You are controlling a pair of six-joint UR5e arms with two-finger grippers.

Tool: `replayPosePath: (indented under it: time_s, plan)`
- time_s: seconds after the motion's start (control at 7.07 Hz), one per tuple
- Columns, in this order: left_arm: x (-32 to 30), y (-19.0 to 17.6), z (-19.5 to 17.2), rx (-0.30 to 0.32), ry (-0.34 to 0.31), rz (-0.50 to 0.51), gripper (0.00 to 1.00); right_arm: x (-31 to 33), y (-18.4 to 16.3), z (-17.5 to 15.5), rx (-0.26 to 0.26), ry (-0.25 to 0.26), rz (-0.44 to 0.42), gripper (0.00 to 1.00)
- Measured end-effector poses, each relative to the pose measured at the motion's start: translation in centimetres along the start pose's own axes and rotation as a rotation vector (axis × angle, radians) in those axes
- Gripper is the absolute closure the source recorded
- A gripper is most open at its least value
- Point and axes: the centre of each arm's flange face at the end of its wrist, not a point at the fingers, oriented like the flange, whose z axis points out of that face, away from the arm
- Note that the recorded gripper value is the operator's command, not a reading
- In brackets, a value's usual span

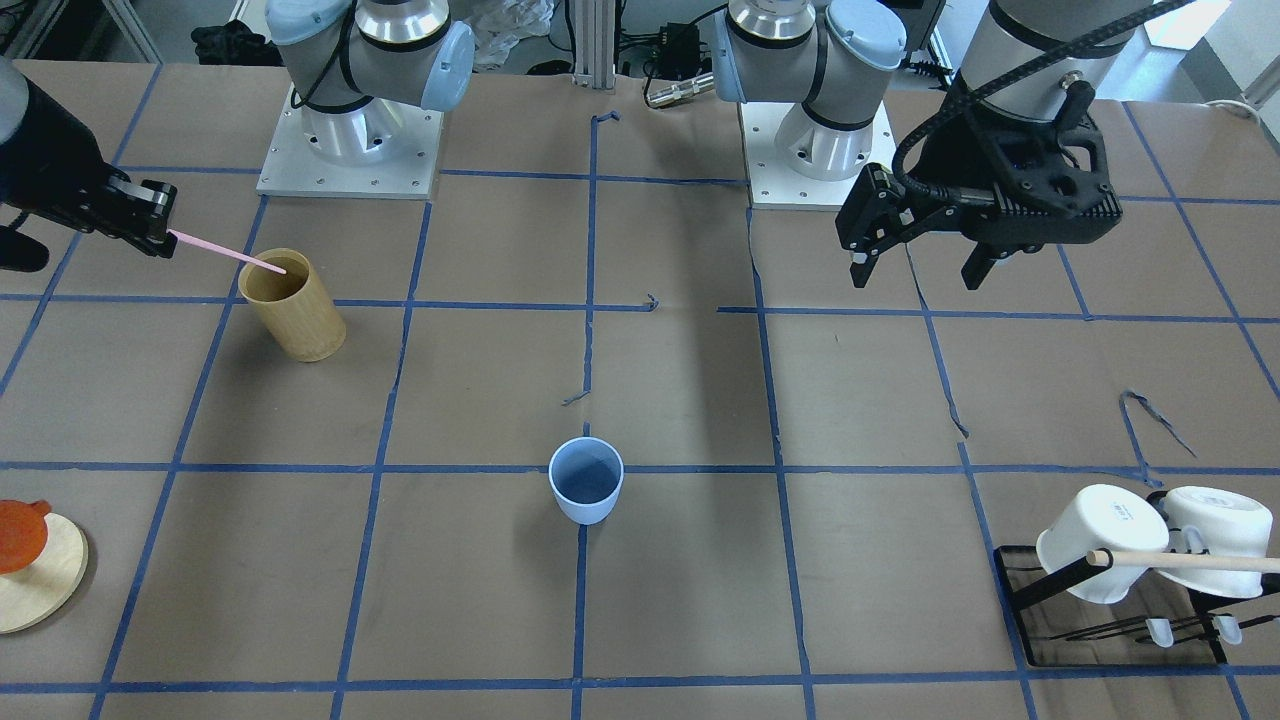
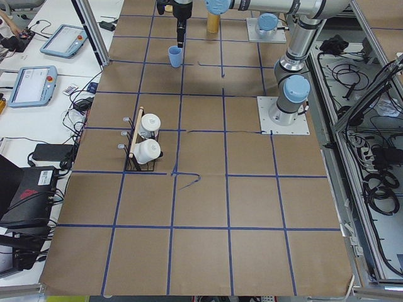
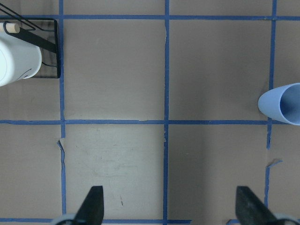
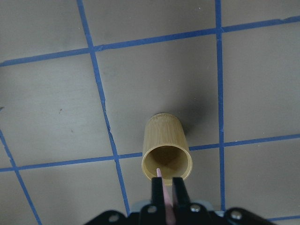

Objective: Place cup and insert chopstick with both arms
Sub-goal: 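Move the pink chopstick with the right gripper over the blue cup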

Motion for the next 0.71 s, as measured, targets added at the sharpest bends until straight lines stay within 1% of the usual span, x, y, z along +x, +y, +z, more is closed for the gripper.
replayPosePath:
  time_s: [0.14,0.28,0.42,0.71]
  plan:
    - [0.0,0.0,0.0,-0.001,0.0,0.001,0.0,-1.0,-0.1,-1.8,0.049,-0.028,-0.014,1.0]
    - [0.1,0.1,0.0,-0.001,0.002,0.003,0.0,-2.5,-0.3,-3.5,0.116,-0.034,-0.042,1.0]
    - [0.2,0.0,0.0,-0.001,0.002,0.003,0.0,-5.5,-0.5,-4.4,0.192,-0.024,-0.075,1.0]
    - [0.0,0.0,0.0,-0.001,0.001,0.0,0.0,-14.3,-0.5,-4.5,0.343,-0.02,-0.097,1.0]
